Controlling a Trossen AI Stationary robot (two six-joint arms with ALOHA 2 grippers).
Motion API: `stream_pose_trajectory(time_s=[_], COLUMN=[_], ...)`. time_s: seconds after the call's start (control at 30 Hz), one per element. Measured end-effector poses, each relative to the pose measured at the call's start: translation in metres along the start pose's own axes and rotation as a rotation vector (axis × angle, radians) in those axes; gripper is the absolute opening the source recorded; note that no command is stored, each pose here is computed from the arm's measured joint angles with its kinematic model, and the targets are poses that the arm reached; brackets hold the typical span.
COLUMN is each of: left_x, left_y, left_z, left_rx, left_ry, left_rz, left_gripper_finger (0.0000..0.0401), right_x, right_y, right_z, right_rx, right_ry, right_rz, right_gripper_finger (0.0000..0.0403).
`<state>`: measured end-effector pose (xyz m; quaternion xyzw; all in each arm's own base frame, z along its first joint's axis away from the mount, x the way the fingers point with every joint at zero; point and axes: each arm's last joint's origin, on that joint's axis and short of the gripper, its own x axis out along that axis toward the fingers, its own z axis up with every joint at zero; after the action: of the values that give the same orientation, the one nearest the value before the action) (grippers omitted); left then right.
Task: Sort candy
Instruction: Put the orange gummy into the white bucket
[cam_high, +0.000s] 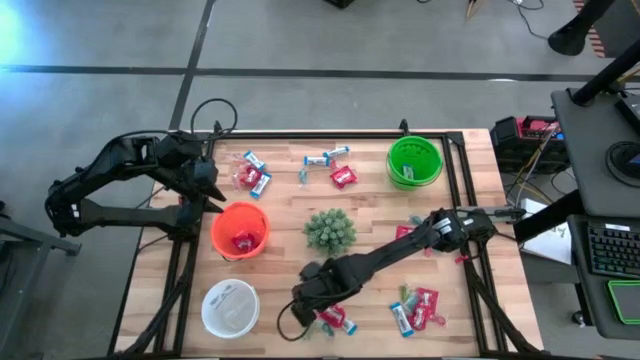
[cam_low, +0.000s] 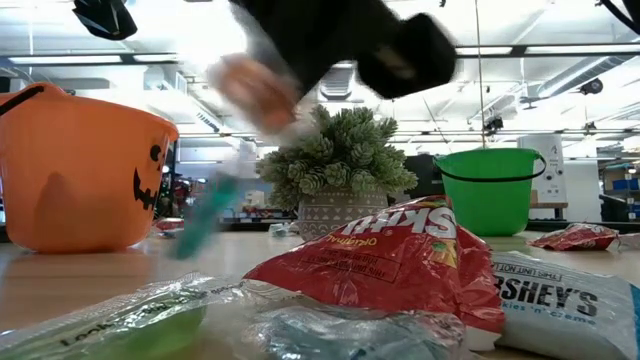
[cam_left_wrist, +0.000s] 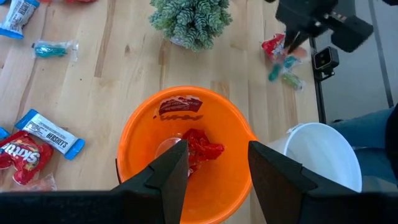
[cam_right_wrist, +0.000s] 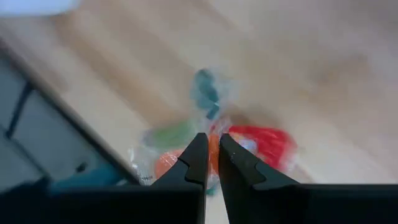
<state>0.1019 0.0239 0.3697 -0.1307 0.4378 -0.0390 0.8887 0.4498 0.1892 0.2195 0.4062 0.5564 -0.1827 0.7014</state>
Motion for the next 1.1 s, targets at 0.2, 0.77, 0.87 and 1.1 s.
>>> stream_pose_trajectory(time_s=[0.2, 0.77, 0.87, 1.1], left_x=[0.0, 0.0, 0.0, 0.0], left_y=[0.0, 0.0, 0.0, 0.0], left_z=[0.0, 0.0, 0.0, 0.0], left_rx=[0.001, 0.008, 0.007, 0.01], left_ry=[0.001, 0.0, 0.0, 0.0], left_rz=[0.0, 0.0, 0.0, 0.0], left_gripper_finger=[0.015, 0.015, 0.015, 0.015], right_x=[0.0, -0.027, -0.039, -0.052], right_y=[-0.003, 0.035, 0.043, 0.045], right_z=[0.001, 0.03, 0.04, 0.058], right_rx=[0.025, -0.128, -0.186, -0.244], right_ry=[0.004, -0.207, -0.271, -0.336], right_rz=[-0.027, 0.395, 0.479, 0.512], right_gripper_finger=[0.0017, 0.0017, 0.0017, 0.0017])
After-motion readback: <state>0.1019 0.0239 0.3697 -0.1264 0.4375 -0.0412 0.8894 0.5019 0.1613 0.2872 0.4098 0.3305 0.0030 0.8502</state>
